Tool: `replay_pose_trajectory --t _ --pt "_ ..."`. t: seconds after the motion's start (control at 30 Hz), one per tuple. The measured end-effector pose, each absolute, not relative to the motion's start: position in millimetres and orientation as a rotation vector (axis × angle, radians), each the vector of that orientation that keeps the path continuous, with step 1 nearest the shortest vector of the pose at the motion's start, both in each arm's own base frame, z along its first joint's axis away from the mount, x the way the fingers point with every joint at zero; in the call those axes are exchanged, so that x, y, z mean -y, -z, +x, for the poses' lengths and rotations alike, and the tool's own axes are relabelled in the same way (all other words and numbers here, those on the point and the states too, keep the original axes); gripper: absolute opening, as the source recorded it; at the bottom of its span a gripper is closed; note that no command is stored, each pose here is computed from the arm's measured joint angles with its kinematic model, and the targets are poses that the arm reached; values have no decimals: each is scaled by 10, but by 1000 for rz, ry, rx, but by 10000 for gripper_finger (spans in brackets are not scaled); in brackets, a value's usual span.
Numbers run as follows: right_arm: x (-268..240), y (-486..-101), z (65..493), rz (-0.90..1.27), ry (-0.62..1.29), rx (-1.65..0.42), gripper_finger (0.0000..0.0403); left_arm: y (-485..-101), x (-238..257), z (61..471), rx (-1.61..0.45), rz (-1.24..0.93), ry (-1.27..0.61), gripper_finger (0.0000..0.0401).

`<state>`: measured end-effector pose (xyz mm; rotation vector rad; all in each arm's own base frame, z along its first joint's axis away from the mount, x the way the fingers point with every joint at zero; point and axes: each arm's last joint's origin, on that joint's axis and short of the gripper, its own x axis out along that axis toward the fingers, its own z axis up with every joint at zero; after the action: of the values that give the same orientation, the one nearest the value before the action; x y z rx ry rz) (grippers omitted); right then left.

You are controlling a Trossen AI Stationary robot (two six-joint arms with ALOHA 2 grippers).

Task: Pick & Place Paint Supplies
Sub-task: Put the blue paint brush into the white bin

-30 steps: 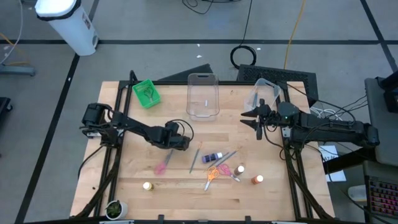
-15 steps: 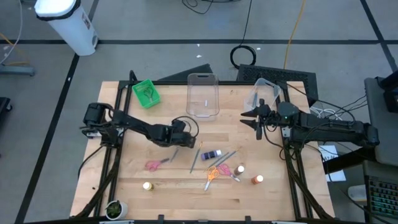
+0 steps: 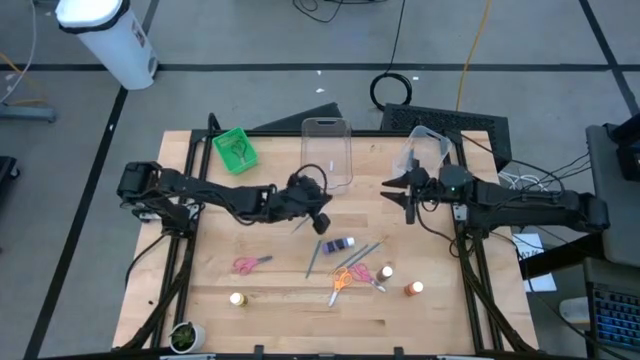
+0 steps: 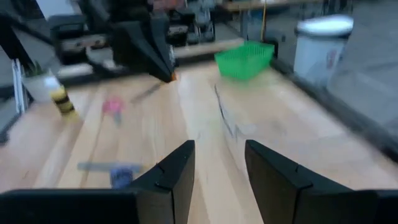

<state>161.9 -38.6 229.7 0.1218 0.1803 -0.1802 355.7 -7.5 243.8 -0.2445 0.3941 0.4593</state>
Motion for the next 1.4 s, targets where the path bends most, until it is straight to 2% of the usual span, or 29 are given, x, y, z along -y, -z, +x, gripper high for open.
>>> replay_pose_trajectory --t 0.23,0.33,0.67,0.83,1.0,1.13,1.27,1.4 --pt "419 -2151 1759 87 166 36 132 -2574 -141 3754 -106 21 -275 3" --pt "436 -2075 1826 83 165 61 136 -2646 -211 3787 -2 93 -187 2" --pt "460 -2116 2286 73 39 103 230 -2631 -466 3771 -10 147 -140 1" --pt "504 -2130 2519 67 27 102 240 -2626 -460 3772 -11 121 -126 1" --pt "526 -2106 2621 65 29 92 219 -2627 -368 3782 -7 108 -89 1" --pt "501 -2093 2642 17 18 107 183 -2624 -305 3788 -9 92 -73 1" --pt "453 -2087 2652 -21 1 105 126 -2625 -257 3791 -7 77 -67 1" --pt "389 -2088 2662 -63 -21 106 53 -2625 -244 3792 -6 65 -65 1"
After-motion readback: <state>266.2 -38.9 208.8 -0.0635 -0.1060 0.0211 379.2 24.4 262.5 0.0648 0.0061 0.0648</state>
